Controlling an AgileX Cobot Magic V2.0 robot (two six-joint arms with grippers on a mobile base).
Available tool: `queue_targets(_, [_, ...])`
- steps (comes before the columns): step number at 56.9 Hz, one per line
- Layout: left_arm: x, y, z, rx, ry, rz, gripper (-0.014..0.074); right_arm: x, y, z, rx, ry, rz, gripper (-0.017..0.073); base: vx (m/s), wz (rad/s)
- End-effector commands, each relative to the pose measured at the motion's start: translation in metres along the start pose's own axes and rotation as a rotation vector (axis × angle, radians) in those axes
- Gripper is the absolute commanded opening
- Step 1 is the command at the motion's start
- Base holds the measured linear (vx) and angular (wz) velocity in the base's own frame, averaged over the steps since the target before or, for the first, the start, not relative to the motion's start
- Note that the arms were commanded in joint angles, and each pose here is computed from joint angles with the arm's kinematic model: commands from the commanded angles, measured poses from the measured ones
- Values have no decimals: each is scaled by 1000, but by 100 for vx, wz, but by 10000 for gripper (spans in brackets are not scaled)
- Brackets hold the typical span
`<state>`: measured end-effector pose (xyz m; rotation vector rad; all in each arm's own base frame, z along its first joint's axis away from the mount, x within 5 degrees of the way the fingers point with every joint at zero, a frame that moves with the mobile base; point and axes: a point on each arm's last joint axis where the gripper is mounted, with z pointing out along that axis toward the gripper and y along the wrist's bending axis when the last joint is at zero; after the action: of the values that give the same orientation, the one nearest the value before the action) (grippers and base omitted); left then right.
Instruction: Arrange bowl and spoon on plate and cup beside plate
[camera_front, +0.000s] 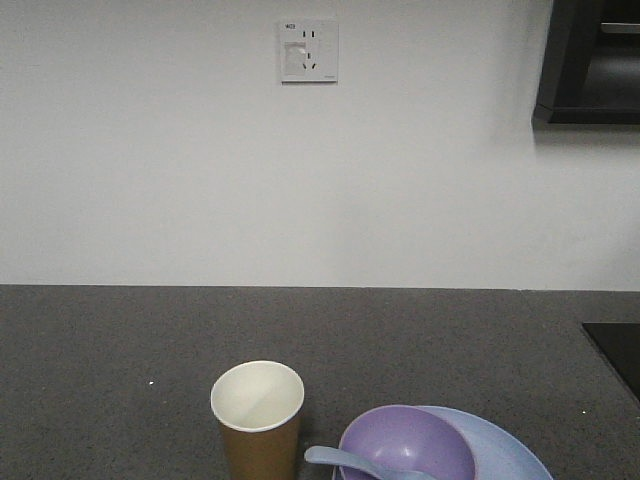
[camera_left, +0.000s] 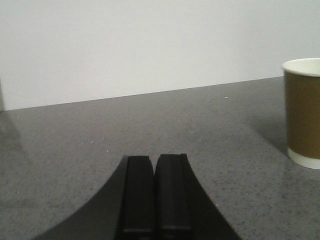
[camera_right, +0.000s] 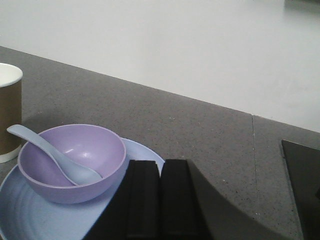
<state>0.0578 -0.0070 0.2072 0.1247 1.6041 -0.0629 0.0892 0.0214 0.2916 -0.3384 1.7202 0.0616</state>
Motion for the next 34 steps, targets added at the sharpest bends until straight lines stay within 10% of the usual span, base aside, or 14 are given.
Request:
queue_targets(1, [-4, 3, -5, -45, -133, -38, -3, -16, -4, -2, 32, -103, -8, -6, 0, 0])
queue_targets(34, [-2, 2, -3, -35, -92, 6, -3, -16, -4, -2, 31, -100, -8, -6, 0, 0])
